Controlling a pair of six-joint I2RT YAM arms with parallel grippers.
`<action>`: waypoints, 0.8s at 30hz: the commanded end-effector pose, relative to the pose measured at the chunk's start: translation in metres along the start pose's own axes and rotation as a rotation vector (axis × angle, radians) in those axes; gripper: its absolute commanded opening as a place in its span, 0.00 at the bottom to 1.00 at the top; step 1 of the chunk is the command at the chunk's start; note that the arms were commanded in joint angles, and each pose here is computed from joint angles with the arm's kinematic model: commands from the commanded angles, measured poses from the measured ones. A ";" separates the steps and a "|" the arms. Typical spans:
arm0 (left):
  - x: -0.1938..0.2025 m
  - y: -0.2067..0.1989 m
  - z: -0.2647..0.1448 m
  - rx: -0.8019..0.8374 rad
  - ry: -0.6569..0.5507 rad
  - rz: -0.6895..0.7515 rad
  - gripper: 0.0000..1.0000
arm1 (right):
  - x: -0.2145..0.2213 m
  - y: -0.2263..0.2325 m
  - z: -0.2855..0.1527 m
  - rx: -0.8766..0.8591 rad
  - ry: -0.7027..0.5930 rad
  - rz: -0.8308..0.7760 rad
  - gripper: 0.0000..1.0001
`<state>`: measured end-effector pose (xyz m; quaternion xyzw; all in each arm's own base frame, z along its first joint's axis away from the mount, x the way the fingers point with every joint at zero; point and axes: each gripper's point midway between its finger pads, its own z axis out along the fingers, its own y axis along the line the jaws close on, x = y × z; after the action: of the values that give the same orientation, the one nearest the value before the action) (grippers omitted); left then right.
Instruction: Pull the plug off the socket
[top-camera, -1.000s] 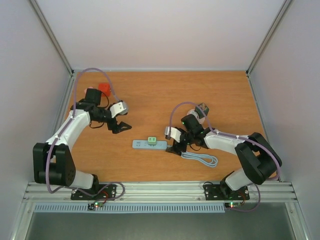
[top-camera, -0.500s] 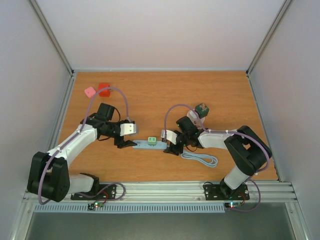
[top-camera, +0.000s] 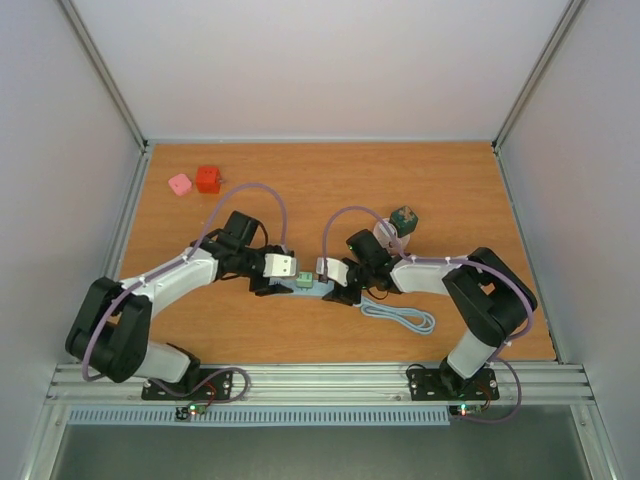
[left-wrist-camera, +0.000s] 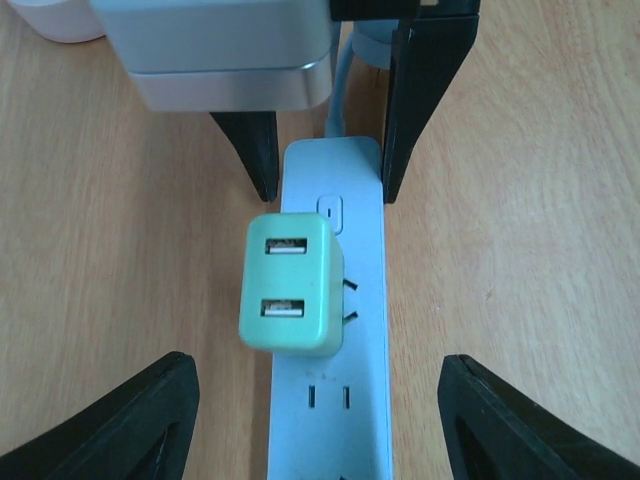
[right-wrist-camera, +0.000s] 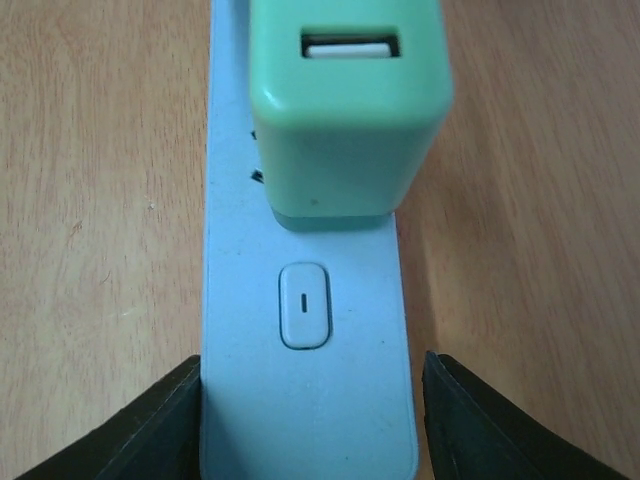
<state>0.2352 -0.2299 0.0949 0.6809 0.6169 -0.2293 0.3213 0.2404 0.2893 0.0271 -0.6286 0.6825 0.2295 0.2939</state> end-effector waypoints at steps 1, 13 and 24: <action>-0.015 0.017 0.009 -0.043 -0.036 0.068 0.67 | -0.013 -0.008 0.003 0.021 -0.030 -0.053 0.55; -0.010 0.027 0.027 -0.053 -0.022 0.039 0.64 | -0.010 0.000 0.004 -0.004 -0.029 -0.057 0.45; -0.011 0.022 0.036 -0.035 -0.034 0.031 0.43 | -0.011 0.003 0.000 -0.006 -0.039 -0.052 0.46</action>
<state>0.2528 -0.2496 0.0719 0.6727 0.6281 -0.2227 0.3215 0.2383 0.2914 0.0256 -0.6348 0.6772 0.2303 0.2922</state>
